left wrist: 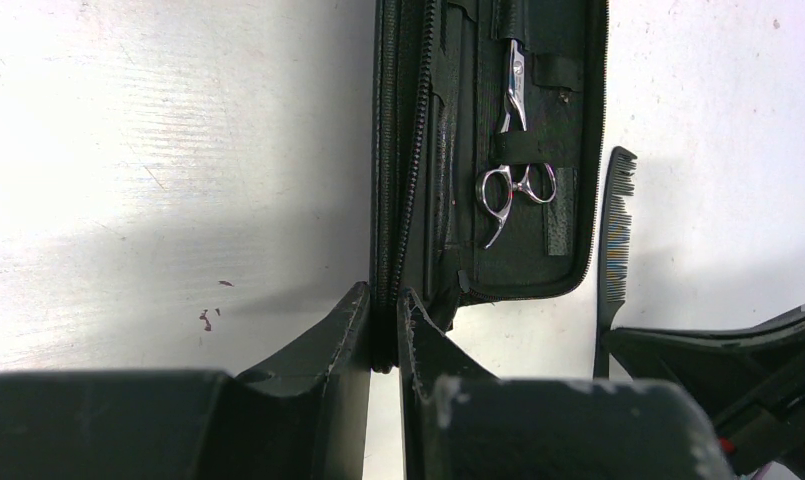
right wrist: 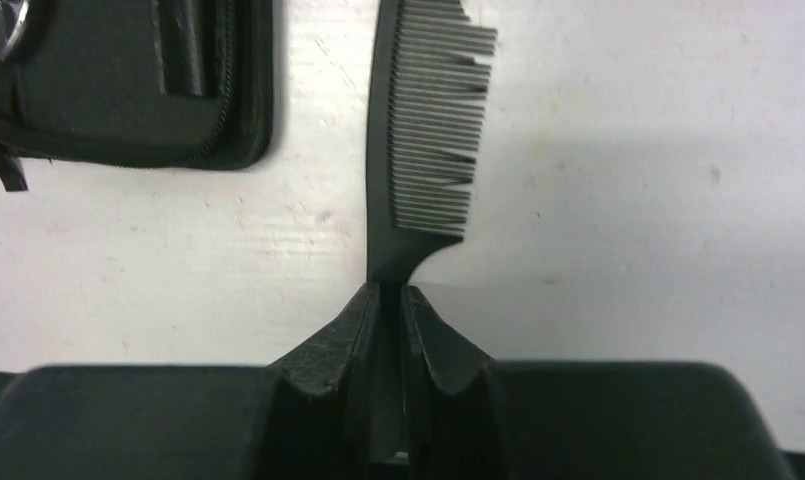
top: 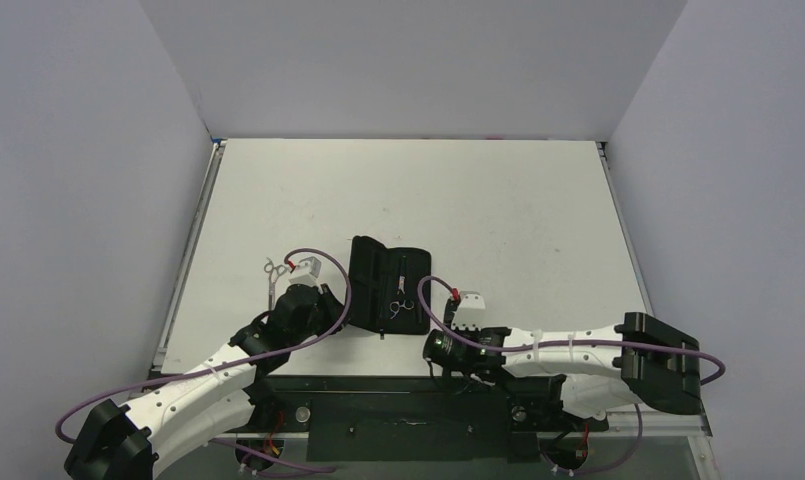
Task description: Sort the hair-cutting tools
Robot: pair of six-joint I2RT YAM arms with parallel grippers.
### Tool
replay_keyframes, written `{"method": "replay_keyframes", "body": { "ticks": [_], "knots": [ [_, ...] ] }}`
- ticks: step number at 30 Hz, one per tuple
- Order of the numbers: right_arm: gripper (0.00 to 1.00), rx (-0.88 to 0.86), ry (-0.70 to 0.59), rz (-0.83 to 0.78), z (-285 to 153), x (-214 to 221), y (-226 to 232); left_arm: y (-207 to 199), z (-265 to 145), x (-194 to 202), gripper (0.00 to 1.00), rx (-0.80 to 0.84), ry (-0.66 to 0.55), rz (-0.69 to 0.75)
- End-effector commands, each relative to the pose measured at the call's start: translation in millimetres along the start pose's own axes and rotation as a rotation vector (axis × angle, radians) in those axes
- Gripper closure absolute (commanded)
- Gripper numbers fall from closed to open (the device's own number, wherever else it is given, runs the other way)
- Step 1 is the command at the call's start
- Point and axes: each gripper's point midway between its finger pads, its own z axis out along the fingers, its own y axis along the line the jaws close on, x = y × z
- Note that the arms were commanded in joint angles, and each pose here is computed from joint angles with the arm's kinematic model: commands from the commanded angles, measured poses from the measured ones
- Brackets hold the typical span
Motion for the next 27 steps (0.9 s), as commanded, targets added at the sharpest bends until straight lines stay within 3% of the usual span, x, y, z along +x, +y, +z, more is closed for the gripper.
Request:
{"method": "replay_keyframes", "body": {
  "ticks": [1, 5, 9, 17, 22, 27],
  "knots": [
    [0.93, 0.064, 0.088, -0.013, -13.5, 25.0, -27.8, -2.3, 0.2, -4.3, 1.00, 0.004, -0.017, -0.005],
    [0.91, 0.046, 0.079, -0.023, -21.7, 23.3, -24.7, -2.9, 0.9, -4.1, 1.00, 0.005, -0.015, -0.007],
    [0.74, 0.031, 0.052, -0.014, -28.3, 13.8, -19.0, -3.1, 1.5, -4.3, 1.00, 0.005, -0.017, -0.011],
    [0.62, -0.007, -0.057, 0.009, -38.0, -21.4, 4.1, -5.0, 0.7, -4.8, 1.00, 0.010, -0.015, -0.016],
    [0.61, 0.013, -0.043, -0.035, -28.8, -31.0, 7.5, -4.0, 0.2, -4.7, 1.00, 0.009, -0.019, -0.020],
    [0.68, 0.027, 0.024, -0.054, -11.6, -25.4, 8.9, -4.3, 0.5, -4.6, 1.00, 0.008, -0.017, -0.019]
  ]
}}
